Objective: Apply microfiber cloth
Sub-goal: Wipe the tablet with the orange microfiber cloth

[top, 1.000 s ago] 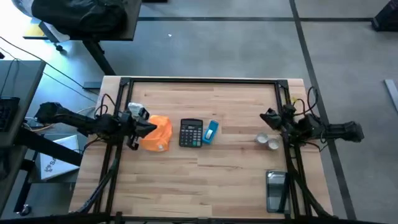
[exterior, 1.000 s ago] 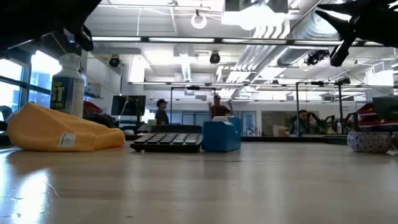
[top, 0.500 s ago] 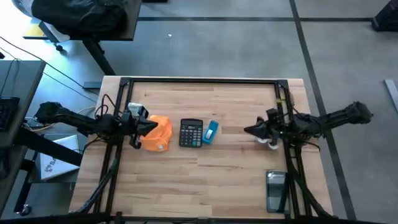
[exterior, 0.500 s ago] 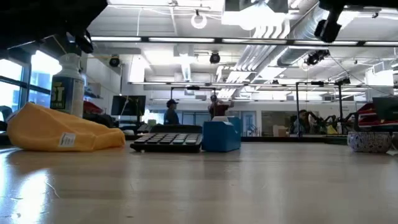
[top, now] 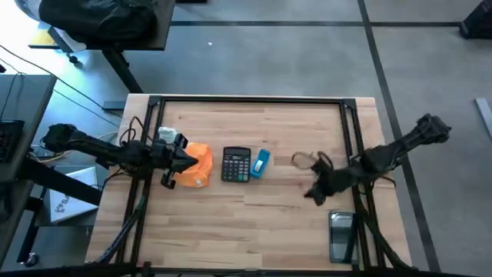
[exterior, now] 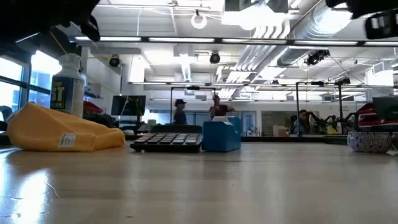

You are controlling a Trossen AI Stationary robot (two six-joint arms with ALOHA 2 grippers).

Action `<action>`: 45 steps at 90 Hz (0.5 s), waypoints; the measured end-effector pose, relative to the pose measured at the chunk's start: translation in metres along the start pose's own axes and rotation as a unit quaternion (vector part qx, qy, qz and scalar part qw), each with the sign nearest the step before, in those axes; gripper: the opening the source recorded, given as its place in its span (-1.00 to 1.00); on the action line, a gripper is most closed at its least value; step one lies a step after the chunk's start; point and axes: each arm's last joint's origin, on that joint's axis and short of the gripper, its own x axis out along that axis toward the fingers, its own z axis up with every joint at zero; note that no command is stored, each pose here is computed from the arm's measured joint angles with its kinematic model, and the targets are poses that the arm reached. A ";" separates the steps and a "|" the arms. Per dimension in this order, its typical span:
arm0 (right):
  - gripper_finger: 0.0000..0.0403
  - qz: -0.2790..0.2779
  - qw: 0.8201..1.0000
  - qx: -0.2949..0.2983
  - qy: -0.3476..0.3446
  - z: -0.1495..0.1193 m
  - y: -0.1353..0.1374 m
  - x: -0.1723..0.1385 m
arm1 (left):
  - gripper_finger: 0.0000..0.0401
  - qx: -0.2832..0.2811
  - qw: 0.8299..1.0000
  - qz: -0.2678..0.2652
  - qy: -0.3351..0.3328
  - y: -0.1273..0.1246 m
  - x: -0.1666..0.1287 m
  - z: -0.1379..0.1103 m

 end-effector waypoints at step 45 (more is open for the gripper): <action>-0.96 -0.176 0.968 0.019 0.178 -0.069 -0.009 0.035 | -1.00 0.004 0.999 -0.002 0.048 -0.002 0.028 -0.006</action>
